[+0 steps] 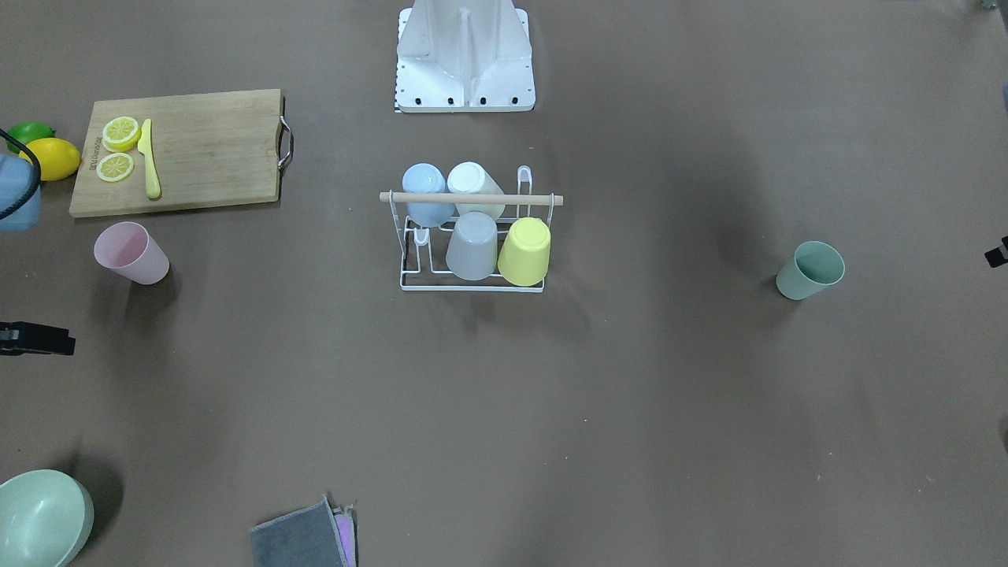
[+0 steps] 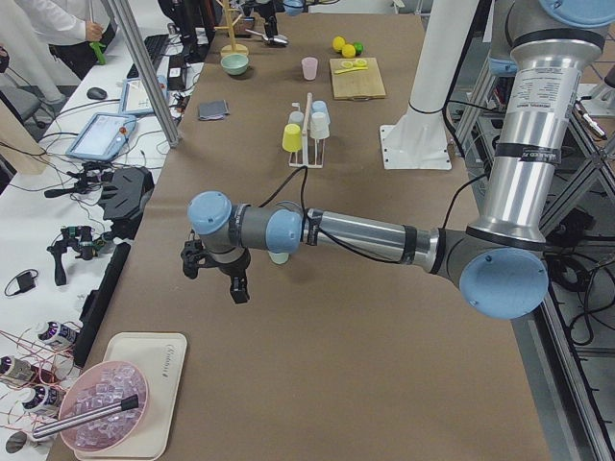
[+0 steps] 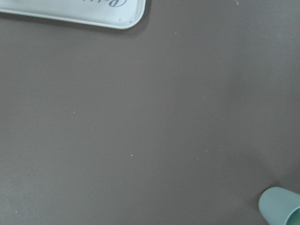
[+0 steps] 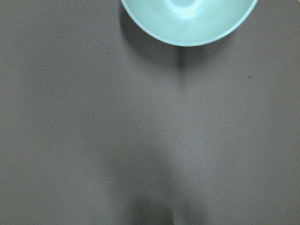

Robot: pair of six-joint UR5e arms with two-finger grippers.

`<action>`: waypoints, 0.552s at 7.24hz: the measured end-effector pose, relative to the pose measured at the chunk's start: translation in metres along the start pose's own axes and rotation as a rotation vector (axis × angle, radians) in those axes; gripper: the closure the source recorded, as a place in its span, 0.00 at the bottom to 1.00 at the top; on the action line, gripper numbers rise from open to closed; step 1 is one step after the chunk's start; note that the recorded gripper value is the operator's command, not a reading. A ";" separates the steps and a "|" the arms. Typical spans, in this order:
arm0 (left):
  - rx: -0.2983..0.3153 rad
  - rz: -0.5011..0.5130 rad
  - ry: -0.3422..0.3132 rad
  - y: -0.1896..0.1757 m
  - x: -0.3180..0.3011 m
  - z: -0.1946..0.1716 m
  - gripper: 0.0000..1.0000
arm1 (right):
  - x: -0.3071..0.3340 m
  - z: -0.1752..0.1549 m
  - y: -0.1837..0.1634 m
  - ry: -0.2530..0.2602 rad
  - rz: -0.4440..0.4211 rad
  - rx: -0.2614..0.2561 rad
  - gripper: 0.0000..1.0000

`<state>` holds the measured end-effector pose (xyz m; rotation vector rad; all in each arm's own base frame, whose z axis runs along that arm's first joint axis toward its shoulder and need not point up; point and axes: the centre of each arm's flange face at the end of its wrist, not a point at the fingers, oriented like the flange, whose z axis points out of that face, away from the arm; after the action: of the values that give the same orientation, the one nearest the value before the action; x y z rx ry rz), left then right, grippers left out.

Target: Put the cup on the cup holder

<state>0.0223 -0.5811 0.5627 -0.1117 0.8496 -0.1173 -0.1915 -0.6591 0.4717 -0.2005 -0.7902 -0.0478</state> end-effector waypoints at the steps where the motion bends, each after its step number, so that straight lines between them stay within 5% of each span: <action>1: -0.006 0.000 -0.002 -0.014 0.012 -0.002 0.02 | -0.013 0.012 -0.002 0.000 -0.016 -0.022 0.03; 4: -0.010 0.001 -0.034 -0.075 0.057 -0.008 0.02 | -0.023 0.061 0.012 -0.012 -0.032 -0.110 0.03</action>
<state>0.0491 -0.6642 0.5263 -0.1224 0.8166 -0.1103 -0.2487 -0.6363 0.4950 -0.2930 -0.8039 -0.1203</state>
